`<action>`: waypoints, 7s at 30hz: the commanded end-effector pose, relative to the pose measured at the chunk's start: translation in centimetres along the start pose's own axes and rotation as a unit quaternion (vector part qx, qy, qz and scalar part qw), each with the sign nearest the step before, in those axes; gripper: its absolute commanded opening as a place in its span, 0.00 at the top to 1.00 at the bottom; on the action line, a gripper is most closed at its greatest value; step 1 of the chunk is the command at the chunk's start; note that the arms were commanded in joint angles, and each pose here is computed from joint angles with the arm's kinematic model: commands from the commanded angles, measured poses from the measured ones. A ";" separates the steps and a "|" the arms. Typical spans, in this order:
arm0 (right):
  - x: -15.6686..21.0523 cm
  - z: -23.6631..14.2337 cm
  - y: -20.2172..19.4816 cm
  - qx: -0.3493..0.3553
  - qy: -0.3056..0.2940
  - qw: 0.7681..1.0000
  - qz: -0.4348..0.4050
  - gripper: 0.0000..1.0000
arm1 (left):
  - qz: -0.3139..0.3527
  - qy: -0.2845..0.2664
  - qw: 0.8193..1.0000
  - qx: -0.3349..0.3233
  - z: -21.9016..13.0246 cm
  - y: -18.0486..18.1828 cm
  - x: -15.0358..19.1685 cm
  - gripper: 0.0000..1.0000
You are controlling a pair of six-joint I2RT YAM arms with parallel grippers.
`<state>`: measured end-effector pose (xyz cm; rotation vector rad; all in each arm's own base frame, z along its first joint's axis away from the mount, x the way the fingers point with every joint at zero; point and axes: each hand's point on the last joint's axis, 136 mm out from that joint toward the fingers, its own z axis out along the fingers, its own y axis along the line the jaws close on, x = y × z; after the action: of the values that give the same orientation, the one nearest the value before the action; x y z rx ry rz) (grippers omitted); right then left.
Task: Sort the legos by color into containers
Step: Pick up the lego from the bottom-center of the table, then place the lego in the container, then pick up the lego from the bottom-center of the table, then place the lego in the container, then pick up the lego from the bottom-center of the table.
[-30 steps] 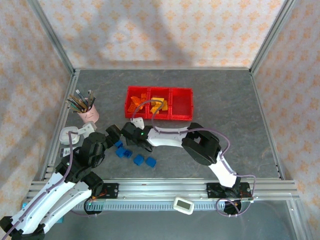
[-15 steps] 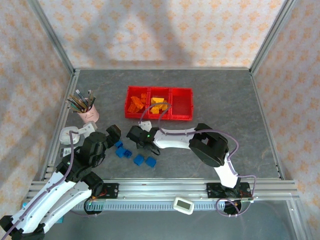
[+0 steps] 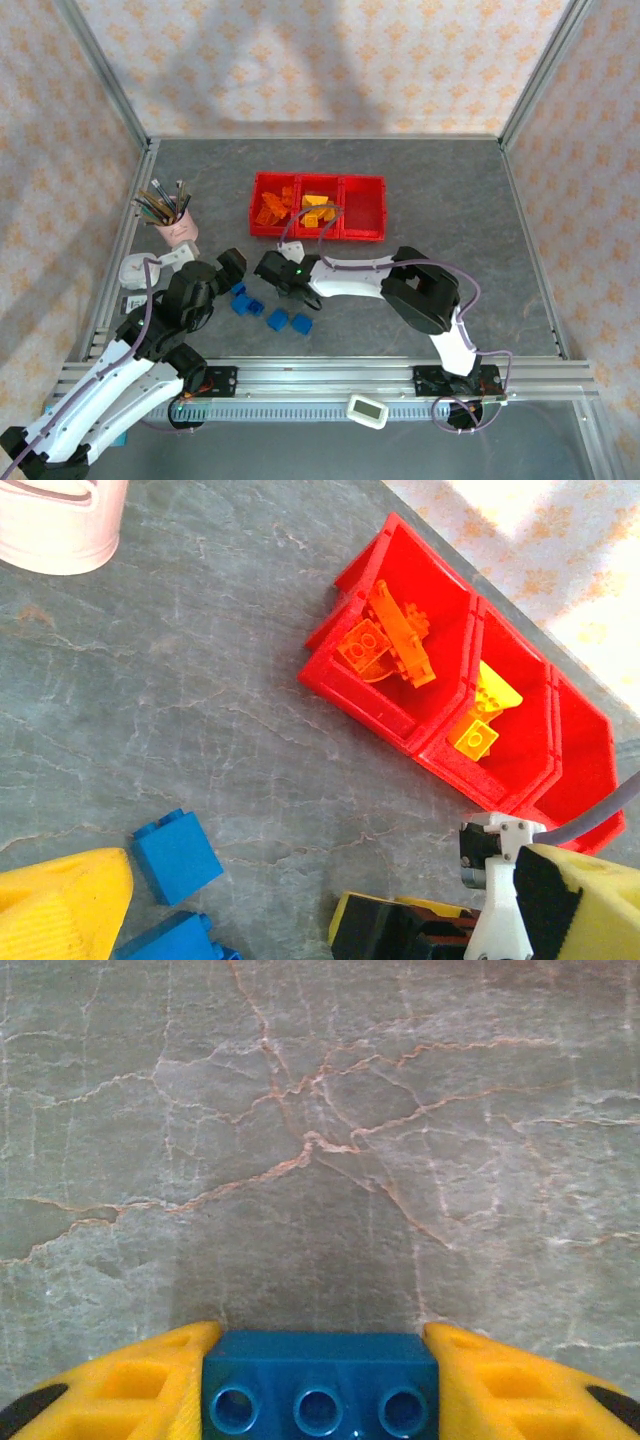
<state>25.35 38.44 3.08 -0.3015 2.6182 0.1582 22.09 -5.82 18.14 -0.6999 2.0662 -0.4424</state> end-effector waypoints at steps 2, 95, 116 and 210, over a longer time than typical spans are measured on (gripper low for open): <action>-3.1 -3.4 -1.4 -0.013 -0.044 0.999 0.025 0.54 | 0.007 0.006 1.000 0.018 0.5 -1.2 0.1 0.01; 8.6 -5.0 1.2 -0.134 0.003 0.966 -0.221 0.49 | 0.015 0.073 0.997 0.015 1.2 -0.1 3.4 0.01; -3.3 -10.6 -7.1 -0.106 -0.082 0.991 -0.024 0.80 | 0.040 0.076 0.991 0.099 2.6 -6.2 2.4 0.01; 5.1 -5.6 5.8 -0.158 -0.071 0.963 -0.207 0.74 | -0.018 0.034 0.999 0.005 -0.8 0.1 0.6 0.01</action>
<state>16.41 42.52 2.98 -0.9709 2.3589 0.4274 20.82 -6.49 18.17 -0.6950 2.1325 -0.5252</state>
